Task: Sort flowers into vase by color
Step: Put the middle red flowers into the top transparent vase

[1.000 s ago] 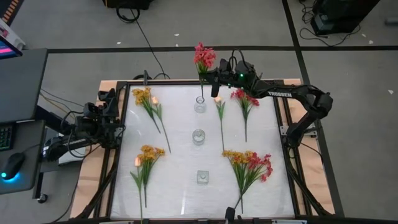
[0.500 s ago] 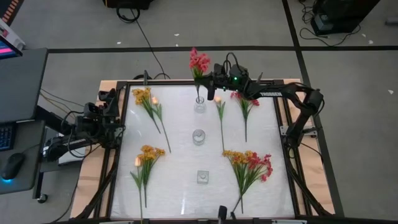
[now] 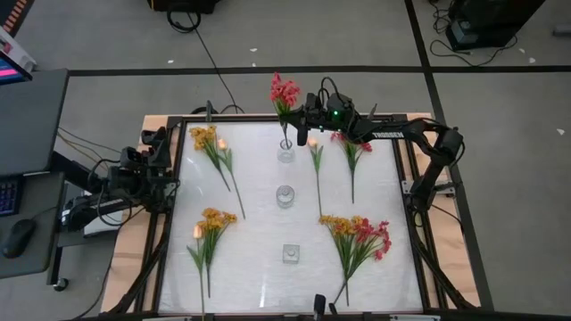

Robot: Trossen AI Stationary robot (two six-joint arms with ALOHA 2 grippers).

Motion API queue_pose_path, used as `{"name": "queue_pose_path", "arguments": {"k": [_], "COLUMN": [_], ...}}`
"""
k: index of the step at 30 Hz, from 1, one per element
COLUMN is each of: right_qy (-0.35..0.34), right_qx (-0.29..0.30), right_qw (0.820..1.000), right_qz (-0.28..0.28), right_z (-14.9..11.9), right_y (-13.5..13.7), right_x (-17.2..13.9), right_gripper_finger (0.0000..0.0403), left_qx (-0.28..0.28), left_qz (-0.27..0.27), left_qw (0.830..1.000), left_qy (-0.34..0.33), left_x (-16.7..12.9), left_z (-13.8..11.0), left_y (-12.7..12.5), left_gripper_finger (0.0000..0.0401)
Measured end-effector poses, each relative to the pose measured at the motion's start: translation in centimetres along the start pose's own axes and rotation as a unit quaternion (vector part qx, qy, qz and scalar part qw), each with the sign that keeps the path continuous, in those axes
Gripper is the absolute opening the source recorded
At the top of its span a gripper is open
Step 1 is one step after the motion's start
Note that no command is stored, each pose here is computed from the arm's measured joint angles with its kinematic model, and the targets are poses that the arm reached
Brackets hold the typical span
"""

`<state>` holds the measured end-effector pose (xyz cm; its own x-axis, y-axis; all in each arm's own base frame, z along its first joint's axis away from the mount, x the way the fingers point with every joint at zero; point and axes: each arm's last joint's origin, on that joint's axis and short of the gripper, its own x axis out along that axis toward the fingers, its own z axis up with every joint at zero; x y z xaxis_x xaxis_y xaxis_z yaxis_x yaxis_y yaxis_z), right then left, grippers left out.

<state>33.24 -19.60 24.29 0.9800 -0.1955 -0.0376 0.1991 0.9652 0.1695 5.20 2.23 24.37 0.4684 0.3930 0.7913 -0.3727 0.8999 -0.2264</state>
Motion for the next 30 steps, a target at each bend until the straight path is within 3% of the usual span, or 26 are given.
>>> {"name": "queue_pose_path", "arguments": {"k": [12, 25, 30], "right_qy": [0.018, 0.044, 0.071], "right_qx": [0.006, 0.019, 0.028], "right_qw": [1.0, 0.999, 0.997], "right_qz": [-0.003, 0.016, 0.032], "right_z": [-0.4, -0.8, -1.3], "right_y": [-0.1, 0.0, 0.1], "right_x": [0.0, 0.0, -0.1], "right_gripper_finger": [0.0088, 0.0102, 0.0132], "left_qx": [0.0, 0.0, 0.0], "left_qz": [0.0, 0.0, 0.0], "left_qw": [1.0, 1.0, 1.0], "left_qy": [0.0, 0.0, 0.0], "left_x": [0.0, 0.0, 0.0], "left_z": [0.0, 0.0, 0.0], "left_y": [0.0, 0.0, 0.0], "left_gripper_finger": [0.0231, 0.0231, 0.0231]}}
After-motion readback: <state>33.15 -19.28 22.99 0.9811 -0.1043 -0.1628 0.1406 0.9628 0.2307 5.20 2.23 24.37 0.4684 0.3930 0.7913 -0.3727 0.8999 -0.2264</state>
